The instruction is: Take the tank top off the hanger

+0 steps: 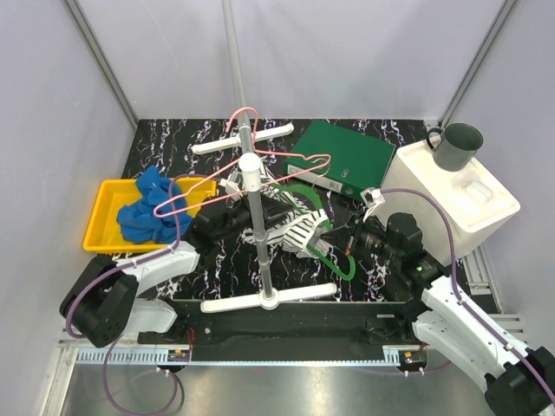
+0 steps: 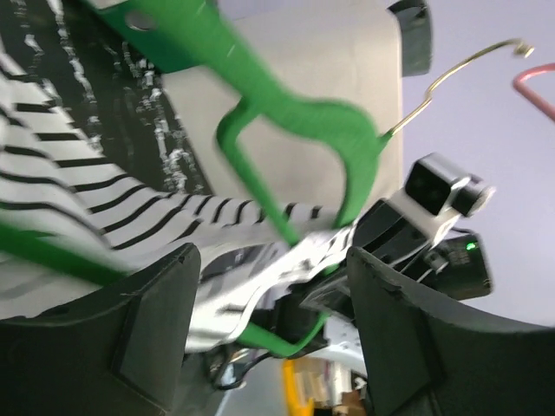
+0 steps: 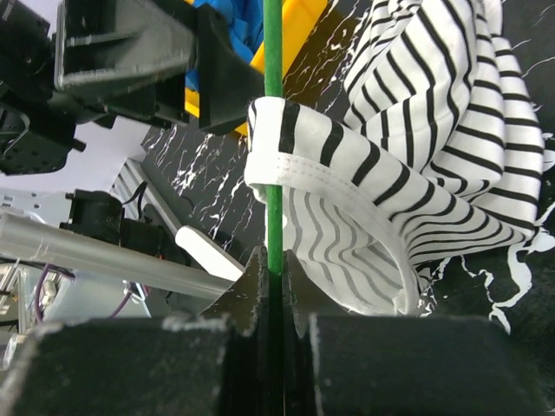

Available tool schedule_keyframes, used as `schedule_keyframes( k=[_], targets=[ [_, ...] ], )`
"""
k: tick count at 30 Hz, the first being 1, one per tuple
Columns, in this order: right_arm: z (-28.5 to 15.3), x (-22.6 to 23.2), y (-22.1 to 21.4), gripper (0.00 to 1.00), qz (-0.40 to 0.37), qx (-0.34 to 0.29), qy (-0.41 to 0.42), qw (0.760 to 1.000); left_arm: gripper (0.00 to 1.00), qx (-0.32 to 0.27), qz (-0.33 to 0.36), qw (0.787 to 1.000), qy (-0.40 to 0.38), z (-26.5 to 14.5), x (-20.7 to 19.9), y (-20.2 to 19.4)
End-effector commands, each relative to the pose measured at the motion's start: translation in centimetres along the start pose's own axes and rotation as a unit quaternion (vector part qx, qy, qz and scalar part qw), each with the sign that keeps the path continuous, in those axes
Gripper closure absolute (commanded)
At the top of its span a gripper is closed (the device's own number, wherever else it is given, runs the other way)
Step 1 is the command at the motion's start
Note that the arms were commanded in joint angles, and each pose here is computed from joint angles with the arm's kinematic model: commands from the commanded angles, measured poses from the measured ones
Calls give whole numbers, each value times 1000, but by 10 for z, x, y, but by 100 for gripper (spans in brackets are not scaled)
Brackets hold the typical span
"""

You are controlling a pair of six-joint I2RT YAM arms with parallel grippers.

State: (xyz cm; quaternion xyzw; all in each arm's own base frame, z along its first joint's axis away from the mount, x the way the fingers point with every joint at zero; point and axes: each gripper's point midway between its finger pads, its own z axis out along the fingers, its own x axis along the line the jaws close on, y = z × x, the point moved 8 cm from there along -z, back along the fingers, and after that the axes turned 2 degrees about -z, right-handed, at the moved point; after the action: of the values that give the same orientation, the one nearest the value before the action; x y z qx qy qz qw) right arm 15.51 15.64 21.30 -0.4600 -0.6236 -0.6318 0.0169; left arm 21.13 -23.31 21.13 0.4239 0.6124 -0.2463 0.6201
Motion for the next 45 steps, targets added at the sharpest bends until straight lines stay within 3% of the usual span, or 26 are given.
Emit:
schedule_keyframes(
  k=[1, 7, 15, 25, 31, 39, 45],
  targets=[
    [-3, 14, 11, 100, -42, -34, 56, 997, 30, -50, -35, 993, -102, 14, -43, 11],
    [-6, 13, 7, 100, -45, -31, 59, 997, 36, -92, -104, 983, -121, 19, -42, 11],
    [-5, 11, 4, 100, -48, -22, 60, 997, 41, -106, -130, 980, -110, 27, -42, 10],
    [-9, 22, 12, 100, -44, -25, 77, 996, 43, -156, -67, 980, -99, 12, -42, 14],
    [-16, 29, 15, 100, -29, -39, 85, 995, 30, -156, -67, 983, -67, 7, -28, 12],
    [-20, 29, 12, 100, -42, -33, 83, 995, 18, -232, -26, 971, 54, -23, -22, 24],
    [-18, 24, 3, 100, -50, -15, 87, 995, 17, -259, -58, 962, 63, -24, -33, 33]
  ],
)
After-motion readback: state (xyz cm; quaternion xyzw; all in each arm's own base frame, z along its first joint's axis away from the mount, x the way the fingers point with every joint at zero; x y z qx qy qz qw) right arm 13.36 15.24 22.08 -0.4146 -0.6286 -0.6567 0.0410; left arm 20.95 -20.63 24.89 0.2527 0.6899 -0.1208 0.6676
